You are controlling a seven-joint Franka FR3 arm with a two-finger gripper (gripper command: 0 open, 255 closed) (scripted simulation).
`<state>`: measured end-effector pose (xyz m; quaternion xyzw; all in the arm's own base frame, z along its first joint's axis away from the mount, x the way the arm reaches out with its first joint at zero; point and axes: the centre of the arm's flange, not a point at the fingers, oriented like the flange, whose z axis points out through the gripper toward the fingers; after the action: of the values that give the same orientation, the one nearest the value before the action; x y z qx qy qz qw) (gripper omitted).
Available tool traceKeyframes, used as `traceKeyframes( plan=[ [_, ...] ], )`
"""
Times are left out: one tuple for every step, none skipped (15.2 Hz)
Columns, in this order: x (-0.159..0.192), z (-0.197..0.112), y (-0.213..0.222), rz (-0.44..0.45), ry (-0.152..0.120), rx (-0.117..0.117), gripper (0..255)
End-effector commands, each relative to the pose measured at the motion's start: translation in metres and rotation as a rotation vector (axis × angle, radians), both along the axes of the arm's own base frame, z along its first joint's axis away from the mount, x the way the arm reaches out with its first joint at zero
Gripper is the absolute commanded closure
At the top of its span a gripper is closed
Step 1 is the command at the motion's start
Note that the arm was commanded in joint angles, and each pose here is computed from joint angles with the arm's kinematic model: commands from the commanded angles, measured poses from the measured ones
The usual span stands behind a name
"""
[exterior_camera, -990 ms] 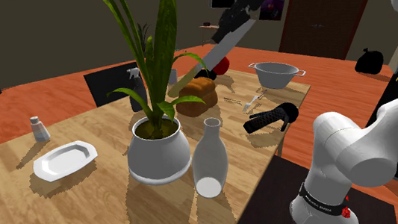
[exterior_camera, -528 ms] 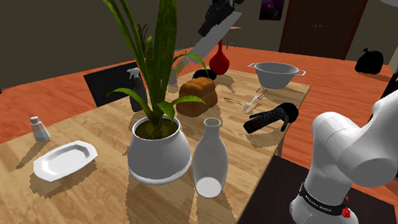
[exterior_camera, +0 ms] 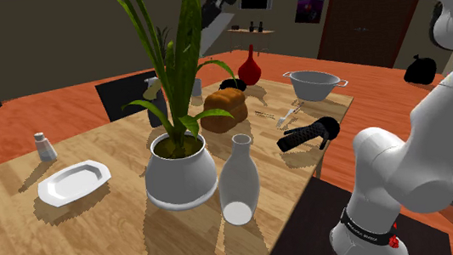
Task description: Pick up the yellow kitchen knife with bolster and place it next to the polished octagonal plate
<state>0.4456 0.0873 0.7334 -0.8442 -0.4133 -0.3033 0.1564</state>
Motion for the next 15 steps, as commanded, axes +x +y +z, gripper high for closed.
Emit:
traceKeyframes(
  plan=[
    [0.024, 0.003, 0.014, 0.0, -0.001, -0.001, 255],
    [0.036, 0.003, 0.019, 0.0, -0.001, -0.001, 255],
    [0.048, 0.003, 0.024, 0.0, -0.001, -0.001, 255],
    [0.06, 0.003, 0.029, 0.0, -0.001, -0.001, 255],
    [0.073, 0.003, 0.034, 0.0, -0.001, -0.001, 255],
    [0.085, 0.003, 0.039, 0.0, -0.001, -0.001, 255],
    [0.097, 0.004, 0.044, 0.0, -0.001, -0.001, 255],
    [0.109, 0.004, 0.049, 0.0, -0.001, -0.001, 255],
    [0.121, 0.004, 0.054, 0.0, -0.001, -0.001, 255],
    [0.134, 0.004, 0.059, 0.0, -0.001, -0.001, 255],
    [0.158, 0.004, 0.069, 0.0, -0.001, -0.001, 255],
    [0.158, -0.001, 0.069, 0.0, -0.001, -0.001, 255],
    [0.158, -0.006, 0.069, 0.0, -0.001, -0.001, 255],
    [0.158, -0.012, 0.069, 0.0, -0.001, -0.001, 255],
    [0.158, -0.017, 0.069, 0.0, -0.001, -0.001, 255]
  ],
)
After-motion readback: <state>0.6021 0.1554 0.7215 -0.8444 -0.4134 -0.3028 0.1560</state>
